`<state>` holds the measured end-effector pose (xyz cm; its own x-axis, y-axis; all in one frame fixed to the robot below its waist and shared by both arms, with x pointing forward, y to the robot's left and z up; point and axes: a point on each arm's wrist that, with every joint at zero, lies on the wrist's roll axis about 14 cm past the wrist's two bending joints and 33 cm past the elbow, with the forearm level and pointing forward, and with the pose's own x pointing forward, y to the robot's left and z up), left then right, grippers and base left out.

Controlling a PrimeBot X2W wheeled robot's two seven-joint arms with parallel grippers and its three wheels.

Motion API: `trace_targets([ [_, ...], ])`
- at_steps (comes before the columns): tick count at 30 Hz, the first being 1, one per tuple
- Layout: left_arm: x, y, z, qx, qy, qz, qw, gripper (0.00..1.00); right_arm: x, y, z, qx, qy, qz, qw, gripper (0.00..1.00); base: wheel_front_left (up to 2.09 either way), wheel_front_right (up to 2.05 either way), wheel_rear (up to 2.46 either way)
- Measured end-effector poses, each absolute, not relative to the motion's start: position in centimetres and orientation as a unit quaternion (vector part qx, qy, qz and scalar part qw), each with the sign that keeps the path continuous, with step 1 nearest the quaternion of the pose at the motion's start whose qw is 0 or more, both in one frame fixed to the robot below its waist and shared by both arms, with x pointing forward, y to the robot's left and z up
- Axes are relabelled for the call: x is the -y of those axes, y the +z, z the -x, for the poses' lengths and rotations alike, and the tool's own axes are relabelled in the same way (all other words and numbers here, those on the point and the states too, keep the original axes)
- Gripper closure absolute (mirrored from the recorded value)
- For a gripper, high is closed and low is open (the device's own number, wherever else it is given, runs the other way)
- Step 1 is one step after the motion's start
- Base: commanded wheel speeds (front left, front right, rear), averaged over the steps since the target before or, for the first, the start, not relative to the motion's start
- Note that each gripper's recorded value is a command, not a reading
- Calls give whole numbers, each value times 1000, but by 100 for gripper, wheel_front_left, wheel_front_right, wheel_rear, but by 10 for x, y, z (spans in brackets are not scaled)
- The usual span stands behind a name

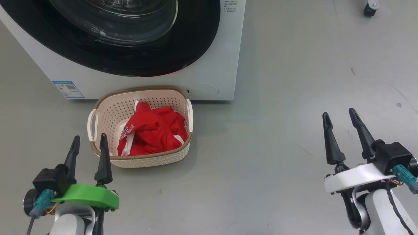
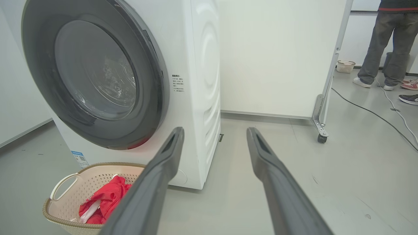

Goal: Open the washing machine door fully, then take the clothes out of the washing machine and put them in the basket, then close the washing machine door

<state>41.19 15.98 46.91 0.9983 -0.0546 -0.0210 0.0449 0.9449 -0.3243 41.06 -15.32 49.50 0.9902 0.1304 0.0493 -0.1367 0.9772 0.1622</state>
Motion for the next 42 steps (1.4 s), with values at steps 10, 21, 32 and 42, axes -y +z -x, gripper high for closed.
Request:
trace_targets([
  [10, -158, 469, -409, -16, -27, 178, 984, 0, 151, 499, -409, 25, 68, -86, 994, 0, 0, 0, 0],
  [21, -156, 469, -407, -16, -27, 194, 980, 0, 153, 502, -407, 29, 63, -89, 994, 0, 0, 0, 0],
  [32, -155, 468, -406, -19, -29, 200, 979, 0, 156, 500, -405, 27, 58, -88, 994, 0, 0, 0, 0],
  [42, -154, 468, -405, -19, -27, 208, 978, 100, 157, 500, -405, 28, 59, -88, 994, 100, 0, 0, 0],
])
